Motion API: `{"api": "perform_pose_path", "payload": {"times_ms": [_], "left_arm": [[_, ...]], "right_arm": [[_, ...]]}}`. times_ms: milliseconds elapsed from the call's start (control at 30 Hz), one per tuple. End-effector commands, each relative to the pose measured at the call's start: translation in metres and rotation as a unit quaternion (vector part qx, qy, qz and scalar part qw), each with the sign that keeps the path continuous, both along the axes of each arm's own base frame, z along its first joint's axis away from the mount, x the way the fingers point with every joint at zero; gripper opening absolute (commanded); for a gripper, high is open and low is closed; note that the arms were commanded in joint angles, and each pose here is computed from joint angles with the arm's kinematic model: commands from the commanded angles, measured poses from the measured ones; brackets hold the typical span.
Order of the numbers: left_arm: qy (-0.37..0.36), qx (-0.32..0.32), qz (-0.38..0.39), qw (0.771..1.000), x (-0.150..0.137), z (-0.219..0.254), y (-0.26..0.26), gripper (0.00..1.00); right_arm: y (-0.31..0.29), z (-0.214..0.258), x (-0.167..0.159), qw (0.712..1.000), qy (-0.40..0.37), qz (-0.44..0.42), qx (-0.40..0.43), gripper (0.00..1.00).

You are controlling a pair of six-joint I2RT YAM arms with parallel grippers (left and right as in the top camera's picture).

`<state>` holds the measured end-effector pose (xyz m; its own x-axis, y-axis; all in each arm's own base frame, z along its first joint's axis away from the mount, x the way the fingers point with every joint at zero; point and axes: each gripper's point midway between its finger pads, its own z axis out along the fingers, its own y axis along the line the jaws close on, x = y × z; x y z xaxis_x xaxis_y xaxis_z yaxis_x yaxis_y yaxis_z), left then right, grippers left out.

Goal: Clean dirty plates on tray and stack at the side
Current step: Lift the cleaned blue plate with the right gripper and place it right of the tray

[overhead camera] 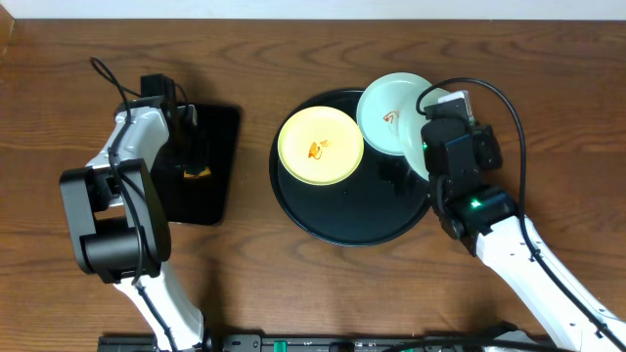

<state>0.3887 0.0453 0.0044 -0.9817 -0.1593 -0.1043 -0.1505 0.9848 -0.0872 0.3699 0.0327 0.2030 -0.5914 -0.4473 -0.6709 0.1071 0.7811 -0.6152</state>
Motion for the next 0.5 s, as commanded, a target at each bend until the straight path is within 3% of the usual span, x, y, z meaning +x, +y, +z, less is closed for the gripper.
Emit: {"api": "perform_pose_path", "payload": {"times_ms": [0,467], "left_arm": [[0.016,-0.002,-0.013,1.0,-0.008,-0.008,-0.011,0.42],[0.005,-0.002,-0.043,0.999,-0.002,-0.007,-0.039,0.43]], "right_arm": [[-0.011,0.023,-0.004,0.998,-0.025,-0.033,-0.037,0.01],[-0.014,0.031,-0.003,0.997,-0.045,-0.049,-0.037,0.01]]}}
